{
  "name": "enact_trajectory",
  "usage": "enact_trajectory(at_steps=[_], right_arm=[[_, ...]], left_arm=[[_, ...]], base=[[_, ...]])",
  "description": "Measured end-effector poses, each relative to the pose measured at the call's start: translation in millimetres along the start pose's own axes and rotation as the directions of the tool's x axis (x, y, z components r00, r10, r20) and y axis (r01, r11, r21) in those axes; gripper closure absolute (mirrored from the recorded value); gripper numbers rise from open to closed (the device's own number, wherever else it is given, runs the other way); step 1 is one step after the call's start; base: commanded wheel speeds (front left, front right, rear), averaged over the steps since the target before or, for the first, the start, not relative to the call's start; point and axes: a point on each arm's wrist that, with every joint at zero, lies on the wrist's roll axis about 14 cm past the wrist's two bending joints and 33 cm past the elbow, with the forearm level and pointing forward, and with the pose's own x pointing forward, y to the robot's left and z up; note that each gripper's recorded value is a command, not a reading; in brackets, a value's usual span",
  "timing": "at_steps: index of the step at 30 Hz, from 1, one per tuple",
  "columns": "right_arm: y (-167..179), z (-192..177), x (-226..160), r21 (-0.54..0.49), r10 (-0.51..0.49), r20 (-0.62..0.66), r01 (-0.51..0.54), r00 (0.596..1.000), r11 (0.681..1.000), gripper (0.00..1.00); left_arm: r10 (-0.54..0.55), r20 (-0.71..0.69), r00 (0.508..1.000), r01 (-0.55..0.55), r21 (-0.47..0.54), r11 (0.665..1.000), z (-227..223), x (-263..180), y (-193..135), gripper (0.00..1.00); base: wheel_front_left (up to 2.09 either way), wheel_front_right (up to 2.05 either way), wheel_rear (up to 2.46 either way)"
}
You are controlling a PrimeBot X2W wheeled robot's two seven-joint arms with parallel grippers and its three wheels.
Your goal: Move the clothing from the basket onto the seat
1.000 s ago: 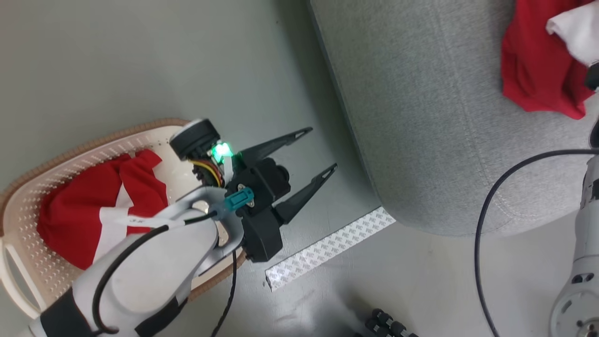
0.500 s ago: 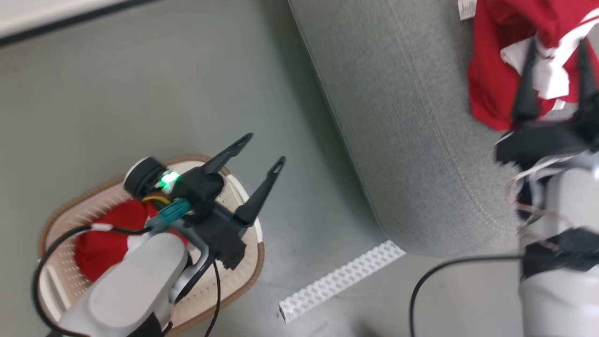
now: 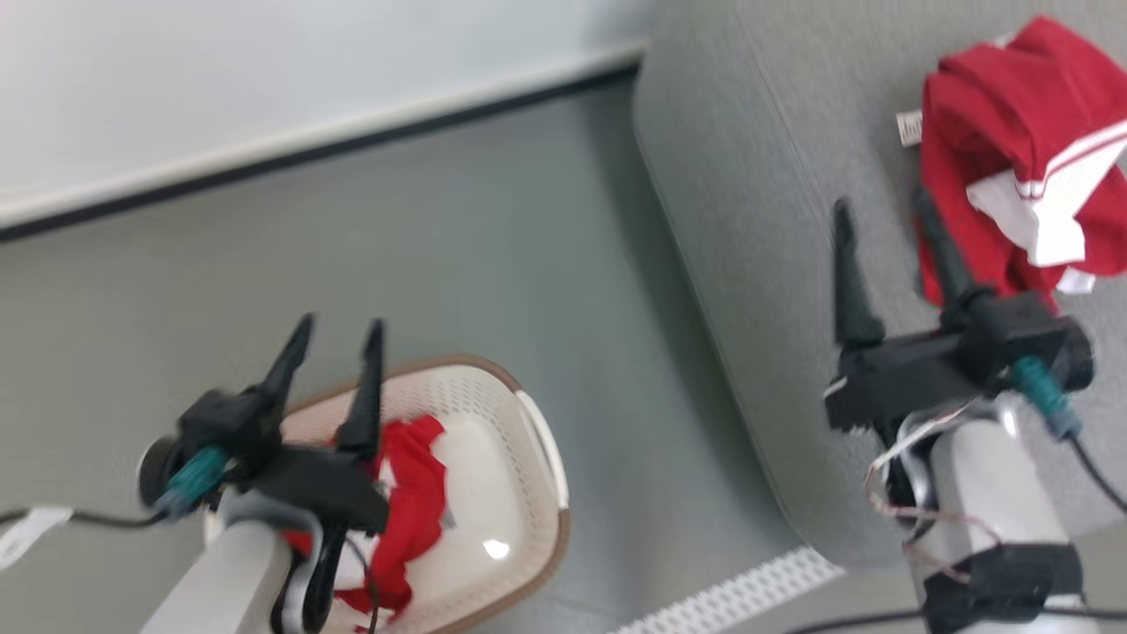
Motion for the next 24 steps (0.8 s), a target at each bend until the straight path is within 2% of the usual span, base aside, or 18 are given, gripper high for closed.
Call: enact_trajectory(at_steps=[7, 14, 16, 20, 24], right_arm=[[45, 18, -25, 0.074, 0.116, 0.039, -0.118, 0.993, 0.99, 0.0], [75, 43, -50, 0.116, 0.184, 0.104, -0.196, 0.977, 0.974, 0.0], [78, 46, -54, 0.118, 0.191, 0.11, -0.204, 0.975, 0.972, 0.0], [86, 56, -68, 0.128, 0.202, 0.136, -0.22, 0.97, 0.967, 0.0], [89, 62, -82, 0.136, 0.201, 0.152, -0.222, 0.968, 0.966, 0.0]], left_arm=[[0.209, 0.08, 0.975, -0.21, 0.008, 0.978, 35, -60, 43, 0.0], [0.389, 0.208, 0.898, -0.399, 0.007, 0.917, 78, -127, 73, 0.0], [0.402, 0.224, 0.888, -0.414, 0.01, 0.91, 83, -137, 75, 0.0], [0.446, 0.277, 0.851, -0.48, 0.067, 0.875, 97, -174, 80, 0.0], [0.418, 0.316, 0.852, -0.479, 0.147, 0.865, 108, -195, 71, 0.0]], base=[[0.0, 0.0, 0.0], [0.0, 0.0, 0.0], [0.0, 0.0, 0.0], [0.0, 0.0, 0.0], [0.0, 0.0, 0.0]])
